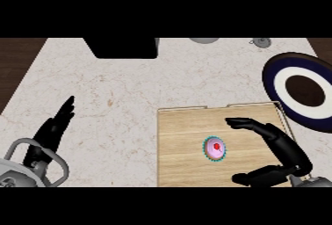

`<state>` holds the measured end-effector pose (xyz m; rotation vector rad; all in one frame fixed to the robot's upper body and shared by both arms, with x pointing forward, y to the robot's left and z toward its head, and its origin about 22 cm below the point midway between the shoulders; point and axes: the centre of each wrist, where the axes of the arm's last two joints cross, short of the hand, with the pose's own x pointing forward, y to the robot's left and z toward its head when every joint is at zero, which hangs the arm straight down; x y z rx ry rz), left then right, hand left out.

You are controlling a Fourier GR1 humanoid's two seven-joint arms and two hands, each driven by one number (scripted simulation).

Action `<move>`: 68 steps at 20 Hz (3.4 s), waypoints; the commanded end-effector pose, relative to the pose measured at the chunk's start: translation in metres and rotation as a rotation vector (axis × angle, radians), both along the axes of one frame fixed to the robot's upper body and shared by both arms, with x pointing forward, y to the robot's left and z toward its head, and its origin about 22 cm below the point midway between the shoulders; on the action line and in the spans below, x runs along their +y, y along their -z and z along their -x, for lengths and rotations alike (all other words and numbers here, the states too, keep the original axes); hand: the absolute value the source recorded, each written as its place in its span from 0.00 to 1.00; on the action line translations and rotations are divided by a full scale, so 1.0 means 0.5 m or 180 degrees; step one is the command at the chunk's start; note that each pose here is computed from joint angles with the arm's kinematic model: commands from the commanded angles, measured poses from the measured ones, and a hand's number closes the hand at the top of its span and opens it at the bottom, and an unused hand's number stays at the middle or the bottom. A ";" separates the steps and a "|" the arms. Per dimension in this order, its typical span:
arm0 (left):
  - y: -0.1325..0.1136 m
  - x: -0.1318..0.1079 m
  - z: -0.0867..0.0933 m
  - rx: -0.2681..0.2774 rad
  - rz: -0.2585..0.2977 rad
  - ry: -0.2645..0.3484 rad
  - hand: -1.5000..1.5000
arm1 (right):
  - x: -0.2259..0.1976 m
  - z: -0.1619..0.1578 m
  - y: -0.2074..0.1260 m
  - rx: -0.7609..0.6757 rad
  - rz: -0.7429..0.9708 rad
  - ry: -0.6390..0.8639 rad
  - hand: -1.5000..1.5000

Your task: Pick the cupcake from the tray and place it in the plate

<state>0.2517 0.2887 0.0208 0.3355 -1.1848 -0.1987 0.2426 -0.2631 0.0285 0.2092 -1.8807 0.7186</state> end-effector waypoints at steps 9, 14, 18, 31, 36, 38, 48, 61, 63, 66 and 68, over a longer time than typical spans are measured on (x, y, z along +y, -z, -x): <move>0.015 -0.053 0.017 -0.0286 0.0437 -0.0205 0.50 | -0.011 -0.060 -0.123 -0.0388 0.1959 -0.0117 0.00; 0.022 -0.074 0.017 -0.0290 0.0484 -0.0184 0.50 | 0.047 -0.055 -0.119 0.0025 0.2545 -0.0427 0.00; 0.038 -0.061 0.015 -0.0284 0.0444 -0.0188 0.50 | 0.062 -0.062 -0.119 0.0238 0.2823 -0.0658 0.00; 0.049 -0.050 0.012 -0.0293 0.0405 -0.0276 0.50 | 0.150 -0.060 -0.114 0.0240 0.2901 -0.0732 0.00; 0.038 -0.056 -0.010 -0.0306 0.0453 -0.0216 0.50 | 0.159 -0.080 -0.095 0.0321 0.3000 -0.0701 0.00; 0.030 -0.073 0.010 -0.0324 0.0474 -0.0223 0.50 | 0.138 -0.075 -0.103 0.0351 0.2947 -0.0684 0.00; 0.016 -0.095 0.015 -0.0303 0.0473 -0.0230 0.50 | 0.152 -0.082 -0.033 0.0413 0.3023 -0.0730 0.00; 0.024 -0.099 0.017 -0.0354 0.0505 -0.0201 0.50 | 0.162 -0.106 -0.035 -0.0312 0.2961 -0.0326 1.00; 0.025 -0.065 0.031 -0.0272 0.0471 -0.0185 0.50 | 0.150 -0.102 -0.042 -0.0443 0.2815 0.0004 1.00; 0.029 -0.063 0.020 -0.0316 0.0410 -0.0199 0.50 | 0.087 -0.179 -0.064 -0.0223 0.3043 0.1211 1.00; 0.016 -0.051 0.023 -0.0292 0.0428 -0.0181 0.50 | 0.054 -0.195 -0.059 -0.0052 0.3149 0.1970 1.00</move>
